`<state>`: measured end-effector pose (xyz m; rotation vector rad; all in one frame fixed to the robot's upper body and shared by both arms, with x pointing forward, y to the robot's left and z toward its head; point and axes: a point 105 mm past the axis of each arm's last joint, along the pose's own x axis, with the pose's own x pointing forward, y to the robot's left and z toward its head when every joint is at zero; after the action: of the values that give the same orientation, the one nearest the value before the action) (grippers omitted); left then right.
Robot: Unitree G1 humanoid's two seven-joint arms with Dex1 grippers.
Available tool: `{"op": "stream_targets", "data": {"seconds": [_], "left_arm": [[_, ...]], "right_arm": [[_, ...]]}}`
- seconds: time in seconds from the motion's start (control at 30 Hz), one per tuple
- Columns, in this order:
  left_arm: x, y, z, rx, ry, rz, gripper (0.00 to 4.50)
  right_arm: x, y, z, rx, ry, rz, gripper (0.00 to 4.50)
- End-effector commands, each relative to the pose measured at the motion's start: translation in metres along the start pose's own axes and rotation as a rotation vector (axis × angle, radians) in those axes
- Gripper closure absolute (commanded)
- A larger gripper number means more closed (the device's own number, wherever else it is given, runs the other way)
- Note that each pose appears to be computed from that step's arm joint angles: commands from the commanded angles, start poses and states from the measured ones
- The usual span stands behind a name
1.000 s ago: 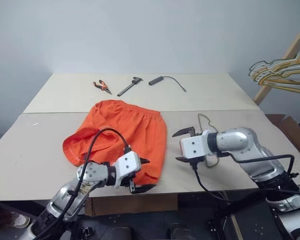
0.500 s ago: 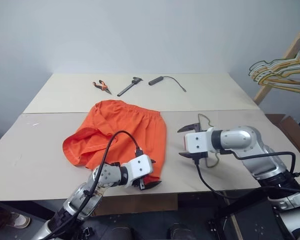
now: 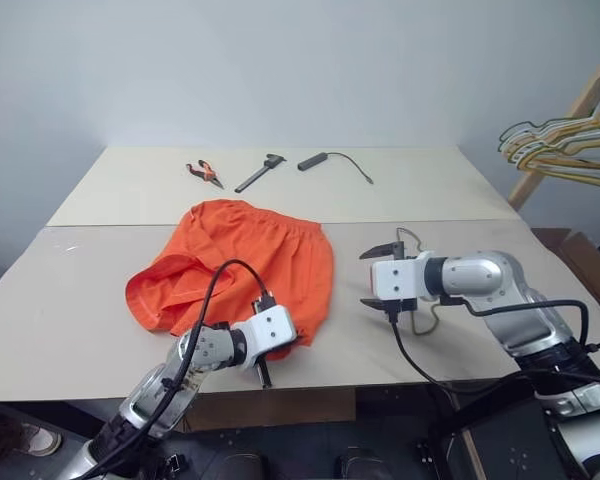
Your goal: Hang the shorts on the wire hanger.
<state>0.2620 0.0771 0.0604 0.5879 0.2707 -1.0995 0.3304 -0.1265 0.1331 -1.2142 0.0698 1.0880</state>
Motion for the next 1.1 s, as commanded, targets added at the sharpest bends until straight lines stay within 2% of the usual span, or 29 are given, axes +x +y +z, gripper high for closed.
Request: {"op": "stream_targets", "data": {"seconds": [0.03,0.13,0.23,0.37,0.53,0.77,1.1], "left_arm": [[-0.018,0.004,0.008,-0.001,-0.034,-0.005,4.47],[-0.039,-0.002,0.014,-0.025,-0.089,-0.055,4.47],[-0.084,0.005,0.022,-0.076,-0.136,-0.050,4.47],[-0.132,0.017,0.024,-0.086,-0.130,0.013,4.47],[-0.170,0.028,0.034,-0.097,-0.158,0.100,4.47],[-0.206,0.032,0.050,-0.125,-0.240,0.187,4.47],[-0.216,0.028,0.050,-0.145,-0.211,0.201,4.47]], "right_arm": [[-0.001,-0.007,-0.007,-0.046,0.030,-0.034,0.00],[0.004,-0.005,-0.011,-0.059,0.027,-0.041,0.00],[0.017,-0.007,-0.008,-0.120,-0.006,-0.072,0.00],[0.039,-0.008,0.000,-0.179,-0.046,-0.087,0.00],[0.061,-0.005,0.014,-0.240,-0.113,-0.080,0.00],[0.095,-0.012,0.038,-0.256,-0.186,-0.144,0.00],[0.121,-0.019,0.039,-0.288,-0.181,-0.170,0.00]]}}
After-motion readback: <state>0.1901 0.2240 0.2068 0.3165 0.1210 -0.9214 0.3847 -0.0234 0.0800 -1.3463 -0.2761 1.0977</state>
